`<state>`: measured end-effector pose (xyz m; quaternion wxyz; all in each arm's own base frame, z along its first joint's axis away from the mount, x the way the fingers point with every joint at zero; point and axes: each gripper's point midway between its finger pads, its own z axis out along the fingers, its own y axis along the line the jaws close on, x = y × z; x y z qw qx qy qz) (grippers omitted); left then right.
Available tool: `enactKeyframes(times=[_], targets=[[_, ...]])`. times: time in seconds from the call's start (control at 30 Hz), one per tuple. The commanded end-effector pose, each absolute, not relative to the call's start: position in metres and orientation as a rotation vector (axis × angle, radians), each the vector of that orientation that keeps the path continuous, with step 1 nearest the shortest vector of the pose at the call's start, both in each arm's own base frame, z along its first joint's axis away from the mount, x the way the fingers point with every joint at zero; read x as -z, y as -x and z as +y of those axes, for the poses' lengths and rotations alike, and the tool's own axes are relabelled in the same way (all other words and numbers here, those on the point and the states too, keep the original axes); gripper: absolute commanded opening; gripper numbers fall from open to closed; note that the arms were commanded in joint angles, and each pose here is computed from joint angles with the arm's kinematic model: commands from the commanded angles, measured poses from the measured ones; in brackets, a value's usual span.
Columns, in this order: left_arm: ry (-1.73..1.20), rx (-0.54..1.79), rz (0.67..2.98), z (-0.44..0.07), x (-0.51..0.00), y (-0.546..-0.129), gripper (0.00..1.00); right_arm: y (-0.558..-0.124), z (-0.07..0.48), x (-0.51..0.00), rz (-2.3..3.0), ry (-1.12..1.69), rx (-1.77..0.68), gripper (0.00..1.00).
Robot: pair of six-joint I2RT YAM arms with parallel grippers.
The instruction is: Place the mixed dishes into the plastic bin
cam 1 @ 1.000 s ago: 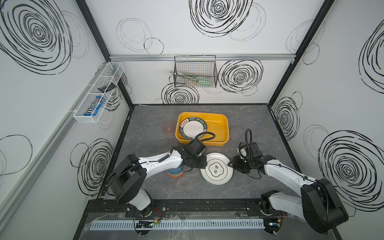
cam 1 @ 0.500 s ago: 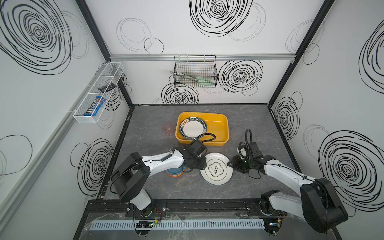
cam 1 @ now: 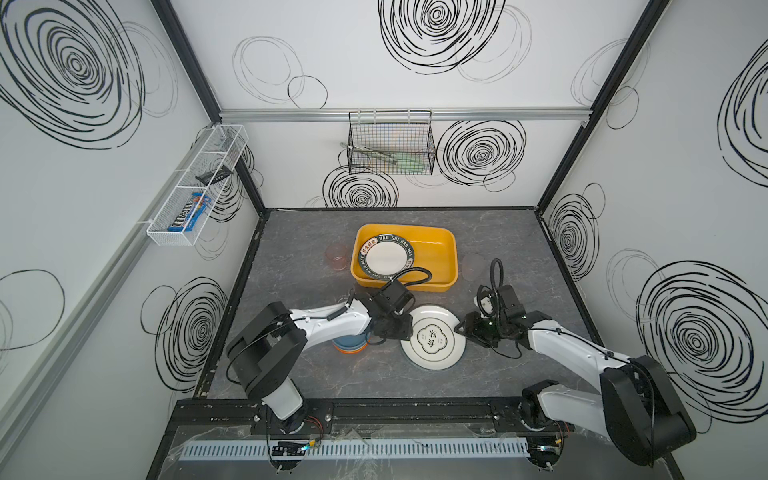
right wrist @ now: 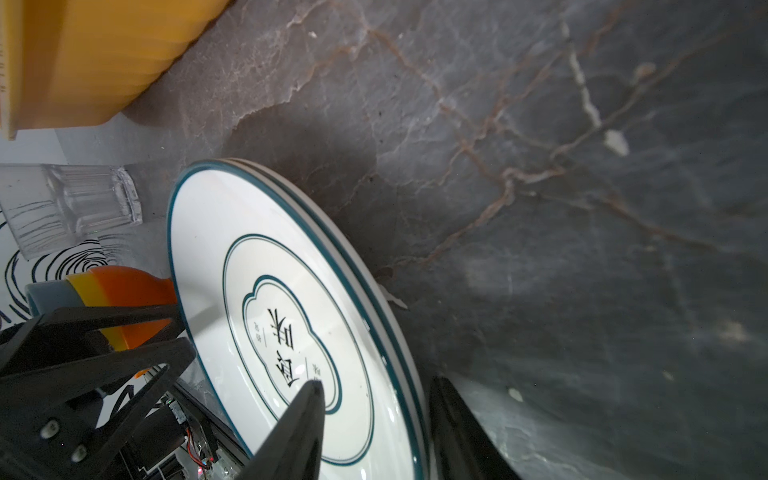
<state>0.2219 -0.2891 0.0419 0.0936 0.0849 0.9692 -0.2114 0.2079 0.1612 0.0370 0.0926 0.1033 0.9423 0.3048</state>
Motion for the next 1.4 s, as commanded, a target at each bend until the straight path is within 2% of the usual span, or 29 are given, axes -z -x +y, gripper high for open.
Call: enactKeyframes(times=[0.0,0.4,1.37], targets=[[-0.281,0.653,2.865,-0.298,-0.043,-0.222,0.49,-0.206,0.164,-0.036,2.796,-0.309,-0.929,0.46],[-0.278,0.596,2.833,-0.295,-0.055,-0.226,0.49,-0.206,0.164,-0.036,2.793,-0.306,-0.939,0.46],[-0.324,0.608,2.838,-0.303,-0.056,-0.223,0.32,-0.206,0.167,-0.033,2.799,-0.306,-0.956,0.46]])
